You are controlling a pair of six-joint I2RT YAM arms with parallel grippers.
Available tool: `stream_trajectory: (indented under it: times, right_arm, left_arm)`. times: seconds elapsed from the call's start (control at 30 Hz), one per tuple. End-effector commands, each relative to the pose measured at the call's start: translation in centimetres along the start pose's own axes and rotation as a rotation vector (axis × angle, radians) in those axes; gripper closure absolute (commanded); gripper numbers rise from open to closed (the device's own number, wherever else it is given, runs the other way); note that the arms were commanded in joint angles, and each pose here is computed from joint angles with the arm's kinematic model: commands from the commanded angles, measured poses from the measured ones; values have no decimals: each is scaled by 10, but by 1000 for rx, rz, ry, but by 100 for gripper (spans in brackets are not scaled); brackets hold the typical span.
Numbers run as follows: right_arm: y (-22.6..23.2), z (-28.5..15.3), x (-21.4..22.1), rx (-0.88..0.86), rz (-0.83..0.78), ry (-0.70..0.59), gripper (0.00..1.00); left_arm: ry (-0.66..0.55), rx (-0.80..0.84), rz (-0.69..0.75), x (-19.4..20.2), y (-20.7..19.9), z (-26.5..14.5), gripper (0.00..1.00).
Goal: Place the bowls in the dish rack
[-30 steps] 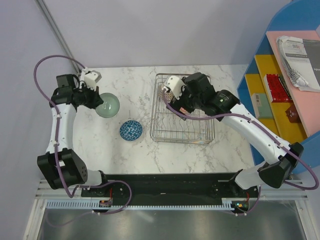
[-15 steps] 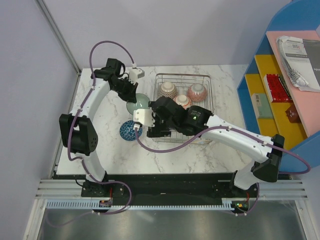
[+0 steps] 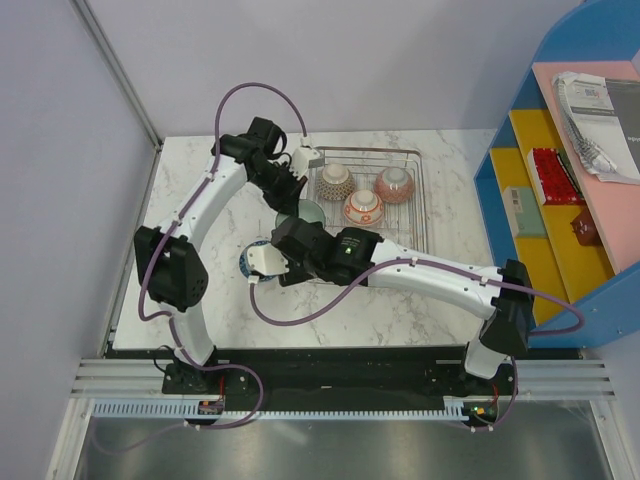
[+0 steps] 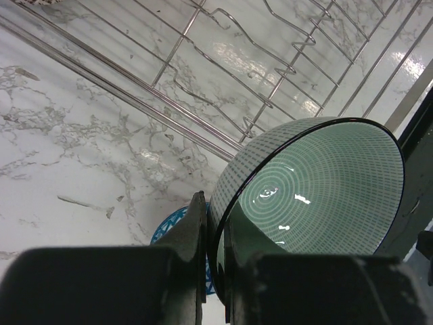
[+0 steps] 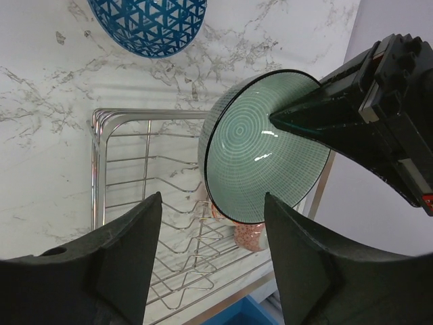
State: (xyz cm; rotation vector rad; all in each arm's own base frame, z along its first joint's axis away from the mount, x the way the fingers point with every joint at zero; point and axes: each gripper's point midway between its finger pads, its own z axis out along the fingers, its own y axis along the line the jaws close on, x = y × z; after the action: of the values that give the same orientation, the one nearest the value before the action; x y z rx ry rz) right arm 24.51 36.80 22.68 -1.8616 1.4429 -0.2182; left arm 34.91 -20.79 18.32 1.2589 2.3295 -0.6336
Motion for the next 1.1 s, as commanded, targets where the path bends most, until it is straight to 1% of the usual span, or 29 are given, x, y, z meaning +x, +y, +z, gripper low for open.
stream_trajectory:
  times: [0.0,0.23,0.37,0.43,0.47,0.5,0.53,0.73,0.83,0.87,0.93,0.97,1.0,1.07]
  right_arm:
    - [-20,-3,-8,68,-2,-6,31]
    - [-14,7,-4,51,-12,20,32]
    - [-11,13,1,34,-14,44,40]
    - [-8,14,4,17,-15,54,46]
    - [-6,14,4,9,-18,58,51]
    - [-4,14,5,-3,-22,68,59]
    - [-3,15,6,-7,-19,75,61]
    - [5,20,13,-53,-43,130,64]
    - [6,21,15,-64,-51,151,70]
    - [7,21,17,-72,-55,160,77]
    - [7,23,17,-73,-60,171,83]
    - [8,23,19,-78,-62,177,93]
    - [9,24,18,-79,-62,178,98]
    - [9,24,18,-81,-58,178,100]
  left_arm:
    - [-28,24,57,-9,-24,-13,98]
    - [-25,34,99,-12,-47,-17,98]
    - [-21,29,115,-13,-54,-19,98]
    - [-23,20,119,-13,-53,-21,98]
    - [-20,18,120,-13,-53,-21,98]
    - [-15,18,119,-11,-53,-20,98]
    - [-15,19,117,-11,-53,-20,98]
    - [-3,24,109,-9,-52,-15,98]
    - [-4,23,111,-9,-52,-15,98]
    - [-2,22,110,-8,-52,-15,98]
    - [1,22,109,-7,-51,-15,98]
    - [3,23,109,-7,-51,-14,98]
    - [3,23,108,-6,-51,-14,98]
    - [5,26,108,-6,-52,-13,98]
